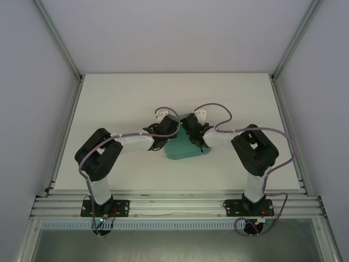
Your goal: Assemble paper box
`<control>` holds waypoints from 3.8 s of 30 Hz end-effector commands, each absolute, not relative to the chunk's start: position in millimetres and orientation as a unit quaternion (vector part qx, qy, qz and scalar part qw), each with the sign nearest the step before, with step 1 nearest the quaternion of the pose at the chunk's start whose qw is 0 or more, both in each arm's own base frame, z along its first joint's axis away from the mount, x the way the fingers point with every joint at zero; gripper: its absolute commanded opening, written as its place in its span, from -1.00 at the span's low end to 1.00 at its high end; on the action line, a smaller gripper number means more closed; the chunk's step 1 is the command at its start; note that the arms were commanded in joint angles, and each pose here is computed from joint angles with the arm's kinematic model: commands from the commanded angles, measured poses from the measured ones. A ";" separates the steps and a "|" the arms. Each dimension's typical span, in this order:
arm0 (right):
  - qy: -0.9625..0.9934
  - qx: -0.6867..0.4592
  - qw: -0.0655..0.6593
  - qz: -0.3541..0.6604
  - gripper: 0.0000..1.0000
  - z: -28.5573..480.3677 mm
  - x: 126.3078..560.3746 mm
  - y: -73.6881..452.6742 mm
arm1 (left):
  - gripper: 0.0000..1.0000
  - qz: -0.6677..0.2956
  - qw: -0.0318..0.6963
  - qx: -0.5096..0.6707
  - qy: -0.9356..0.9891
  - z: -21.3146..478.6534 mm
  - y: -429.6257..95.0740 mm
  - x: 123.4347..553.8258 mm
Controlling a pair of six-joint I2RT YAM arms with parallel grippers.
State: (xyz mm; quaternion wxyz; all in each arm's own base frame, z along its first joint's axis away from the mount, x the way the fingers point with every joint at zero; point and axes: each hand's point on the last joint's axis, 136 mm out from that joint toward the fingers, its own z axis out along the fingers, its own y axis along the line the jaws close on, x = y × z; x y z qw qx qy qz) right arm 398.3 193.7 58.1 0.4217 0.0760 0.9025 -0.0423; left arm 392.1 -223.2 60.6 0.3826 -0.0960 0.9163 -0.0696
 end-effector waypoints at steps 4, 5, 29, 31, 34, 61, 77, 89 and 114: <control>0.869 0.153 0.452 -0.132 -0.96 45.9 405.2 122.1 | -1.00 0.069 0.330 -0.146 0.930 23.9 -143.2 373.1; 0.872 0.150 0.455 -0.102 -0.90 44.3 407.7 130.9 | -1.00 0.055 0.329 -0.138 0.933 23.4 -149.9 375.2; 0.821 -0.053 0.519 0.232 0.99 177.1 327.5 199.7 | -1.00 -0.113 0.352 0.140 0.918 108.0 -238.7 397.1; 0.822 -0.014 0.525 0.220 1.00 180.4 319.6 180.6 | -1.00 -0.108 0.311 0.202 0.922 105.3 -244.4 385.5; 0.817 0.053 0.537 0.203 0.99 185.6 305.1 148.3 | -1.00 -0.083 0.240 0.268 0.929 94.7 -238.1 364.5; 0.859 0.065 0.495 0.114 1.00 163.8 268.7 98.9 | -1.00 0.238 0.063 0.484 0.840 14.4 -236.7 369.6; 0.860 0.074 0.486 0.134 1.00 163.0 277.3 97.5 | -0.25 0.224 0.103 0.527 0.813 8.5 -271.6 373.9; 0.855 0.054 0.494 0.144 1.00 179.5 250.2 88.0 | 1.00 0.161 0.148 0.536 0.815 83.5 -278.9 365.9; 0.802 -0.499 0.282 0.167 0.88 138.8 323.7 238.2 | 1.00 -0.078 0.444 0.012 0.892 238.9 -152.4 374.8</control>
